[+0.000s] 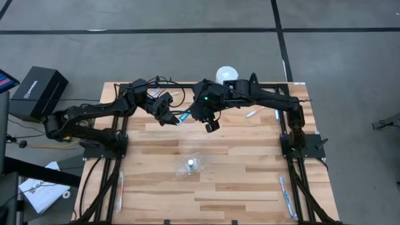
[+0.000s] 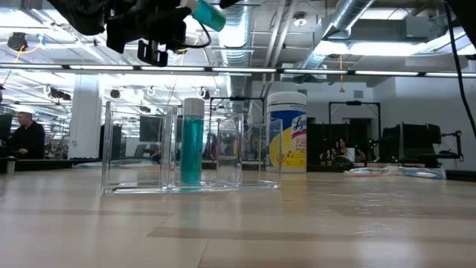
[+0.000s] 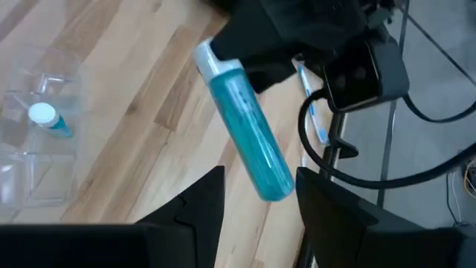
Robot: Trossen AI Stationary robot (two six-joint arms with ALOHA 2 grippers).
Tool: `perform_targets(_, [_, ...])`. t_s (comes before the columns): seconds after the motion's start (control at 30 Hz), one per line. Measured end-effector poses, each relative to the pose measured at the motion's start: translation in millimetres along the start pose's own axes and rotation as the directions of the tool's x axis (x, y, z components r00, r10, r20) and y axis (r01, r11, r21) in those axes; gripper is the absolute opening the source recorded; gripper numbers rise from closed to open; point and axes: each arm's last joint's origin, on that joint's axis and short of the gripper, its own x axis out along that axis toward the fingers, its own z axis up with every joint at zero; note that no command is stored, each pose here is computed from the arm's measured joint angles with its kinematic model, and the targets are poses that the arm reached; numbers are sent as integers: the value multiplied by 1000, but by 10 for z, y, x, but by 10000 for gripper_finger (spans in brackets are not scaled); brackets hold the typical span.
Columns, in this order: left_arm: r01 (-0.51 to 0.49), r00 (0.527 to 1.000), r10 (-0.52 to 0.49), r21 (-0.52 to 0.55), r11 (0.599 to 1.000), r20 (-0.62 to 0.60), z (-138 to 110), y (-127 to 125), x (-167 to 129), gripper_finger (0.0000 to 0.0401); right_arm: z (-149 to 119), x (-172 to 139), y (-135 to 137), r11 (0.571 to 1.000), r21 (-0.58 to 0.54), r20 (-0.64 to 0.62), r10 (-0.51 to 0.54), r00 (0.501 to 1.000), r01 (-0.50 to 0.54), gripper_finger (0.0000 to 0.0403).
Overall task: Pick & Place toothbrushing station
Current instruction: Put the blue mouthwash into the transparent organizer
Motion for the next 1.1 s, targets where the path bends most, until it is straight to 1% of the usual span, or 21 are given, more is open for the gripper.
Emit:
perform_targets(0.17, [5,1000,-6,-31,999,-12,17,13,13,81,19,-4,25,1000,-6,7,9,1000,-9,152])
perform_targets(0.33, [20,1000,-20,-39,999,-15,11,-12,23,81,14,50,39,1000,-12,-2,29,1000,-29,152])
perform_targets(0.53, [33,999,-35,-41,999,-36,-6,-68,71,81,60,115,65,999,-44,17,31,999,-31,150])
perform_targets(0.63, [42,998,-43,-28,999,-44,-8,-93,93,81,77,115,60,999,-42,40,34,999,-32,151])
perform_targets(0.87, [42,996,-45,-34,999,-78,-8,-77,208,81,88,129,82,998,-43,41,44,998,-43,148])
perform_targets(1.1, [53,991,-55,-23,998,-121,82,-156,312,81,107,120,134,997,-42,43,72,997,-70,137])
